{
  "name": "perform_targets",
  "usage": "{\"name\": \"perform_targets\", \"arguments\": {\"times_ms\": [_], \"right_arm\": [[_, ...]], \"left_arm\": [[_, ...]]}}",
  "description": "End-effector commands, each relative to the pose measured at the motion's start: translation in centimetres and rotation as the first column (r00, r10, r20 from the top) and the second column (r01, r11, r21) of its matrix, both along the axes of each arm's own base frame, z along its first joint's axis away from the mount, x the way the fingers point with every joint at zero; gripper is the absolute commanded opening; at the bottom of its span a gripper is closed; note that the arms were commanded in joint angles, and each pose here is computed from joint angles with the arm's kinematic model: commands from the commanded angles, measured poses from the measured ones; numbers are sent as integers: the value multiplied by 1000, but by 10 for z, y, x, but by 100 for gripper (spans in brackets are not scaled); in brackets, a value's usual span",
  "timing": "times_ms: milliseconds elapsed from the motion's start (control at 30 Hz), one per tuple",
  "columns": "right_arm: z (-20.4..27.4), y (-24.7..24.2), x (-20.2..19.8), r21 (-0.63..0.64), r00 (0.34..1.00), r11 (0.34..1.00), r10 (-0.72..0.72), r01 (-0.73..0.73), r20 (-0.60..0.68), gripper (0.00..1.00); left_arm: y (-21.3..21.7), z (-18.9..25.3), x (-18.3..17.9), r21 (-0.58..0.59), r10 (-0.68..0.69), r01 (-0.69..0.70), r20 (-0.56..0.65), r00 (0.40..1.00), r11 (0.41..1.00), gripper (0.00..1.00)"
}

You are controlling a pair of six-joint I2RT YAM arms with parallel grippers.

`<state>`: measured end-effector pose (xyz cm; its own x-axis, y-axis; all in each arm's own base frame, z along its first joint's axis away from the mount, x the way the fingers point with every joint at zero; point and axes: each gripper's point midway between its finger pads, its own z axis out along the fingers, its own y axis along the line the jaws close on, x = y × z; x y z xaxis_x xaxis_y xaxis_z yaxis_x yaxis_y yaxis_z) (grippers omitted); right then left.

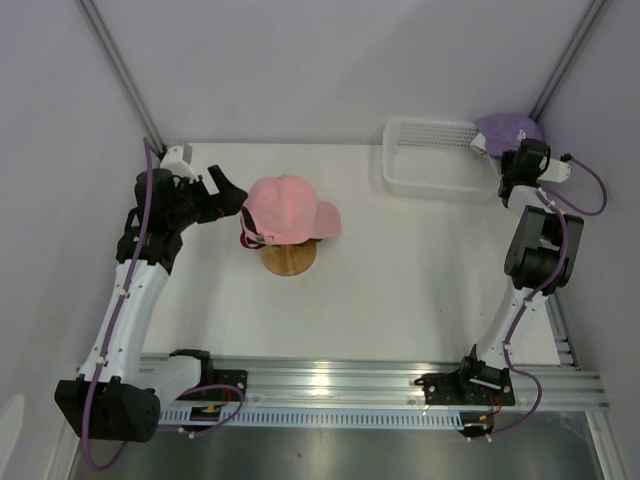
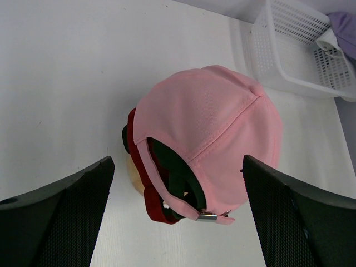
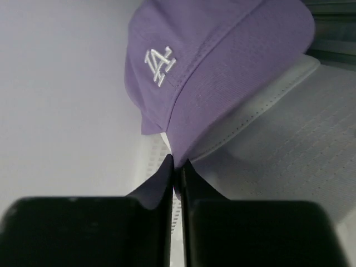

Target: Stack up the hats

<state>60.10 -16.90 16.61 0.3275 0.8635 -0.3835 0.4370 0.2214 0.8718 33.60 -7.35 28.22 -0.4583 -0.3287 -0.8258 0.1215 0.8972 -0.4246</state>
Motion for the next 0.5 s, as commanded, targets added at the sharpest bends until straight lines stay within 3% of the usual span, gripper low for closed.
{"name": "perform_targets", "arguments": {"times_ms": [0, 167, 467], "right_arm": [[21, -11, 5, -39, 998, 998, -54, 56, 38, 0], [61, 3, 5, -149, 997, 988, -18, 29, 72, 0], [214, 55, -20, -387, 934, 922, 125, 15, 334, 0]], "left_arm": [[0, 8, 2, -26, -5, 6, 35, 999, 1000, 99], [0, 11, -1, -29, -9, 11, 50, 999, 1000, 99], [-3, 20, -14, -45, -22, 27, 93, 995, 999, 100]]}}
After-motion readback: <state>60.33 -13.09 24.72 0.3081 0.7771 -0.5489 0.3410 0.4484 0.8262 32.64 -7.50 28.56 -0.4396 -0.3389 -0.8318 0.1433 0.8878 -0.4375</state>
